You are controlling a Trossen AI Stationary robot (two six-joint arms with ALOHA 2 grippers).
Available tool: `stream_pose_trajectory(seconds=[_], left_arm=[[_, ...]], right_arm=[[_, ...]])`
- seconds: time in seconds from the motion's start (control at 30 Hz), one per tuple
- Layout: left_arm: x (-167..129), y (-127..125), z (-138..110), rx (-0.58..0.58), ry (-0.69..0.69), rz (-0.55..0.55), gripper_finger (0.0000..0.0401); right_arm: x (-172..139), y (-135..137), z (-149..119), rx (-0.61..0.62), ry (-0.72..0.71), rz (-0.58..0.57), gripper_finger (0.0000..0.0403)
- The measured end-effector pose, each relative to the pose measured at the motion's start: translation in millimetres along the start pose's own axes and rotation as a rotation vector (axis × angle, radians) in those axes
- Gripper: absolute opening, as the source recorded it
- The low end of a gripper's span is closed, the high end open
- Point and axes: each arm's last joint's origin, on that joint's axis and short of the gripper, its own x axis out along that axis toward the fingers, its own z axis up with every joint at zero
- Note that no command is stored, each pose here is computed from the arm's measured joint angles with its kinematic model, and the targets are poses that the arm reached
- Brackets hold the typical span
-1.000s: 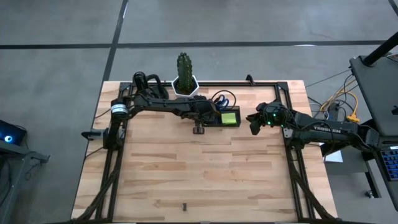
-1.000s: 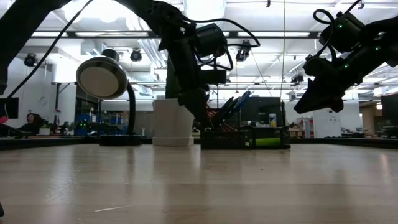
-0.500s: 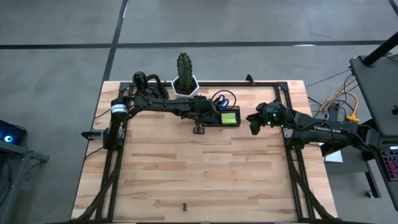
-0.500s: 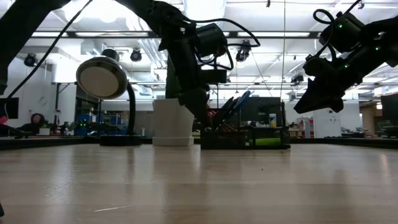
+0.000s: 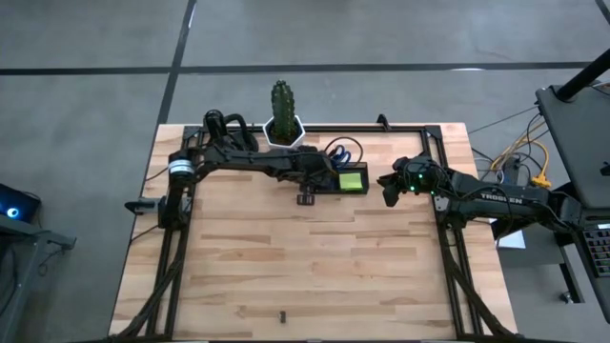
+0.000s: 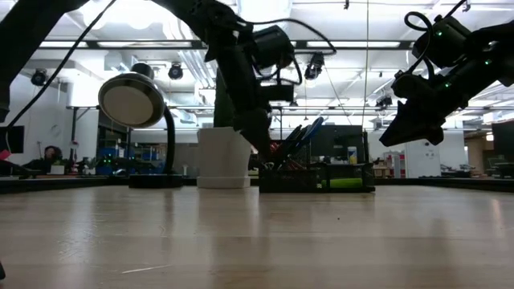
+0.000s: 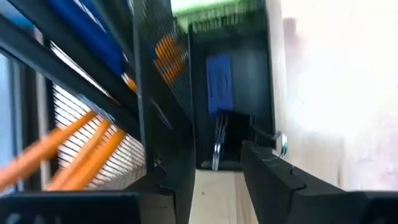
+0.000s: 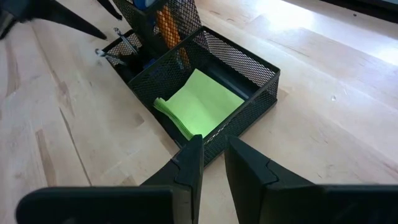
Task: Pick and place office supplies into organizer
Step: Put the binder clip into the bottom section of the desk organizer
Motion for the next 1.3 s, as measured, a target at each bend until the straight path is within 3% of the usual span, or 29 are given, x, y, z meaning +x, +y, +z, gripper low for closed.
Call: stream_pose_trajectory(seconds=[0.33, 0.67, 1.13, 1.3], left_arm=[[-33, 4, 18, -0.006, -0.105, 0.038, 0.0117], [-75, -13, 49, 0.031, -0.25, 0.039, 0.0117], [-141, -61, 92, 0.101, -0.494, -0.004, 0.0117], [-150, -93, 90, 0.003, -0.471, -0.131, 0.0117]], right_arm=[[0, 0, 0, 0.0, 0.001, 0.002, 0.0057], [0, 0, 0, 0.003, 0.002, 0.002, 0.0057], [0, 0, 0, 0.003, 0.002, 0.002, 0.0057], [0, 0, 0, 0.006, 0.002, 0.002, 0.0057]])
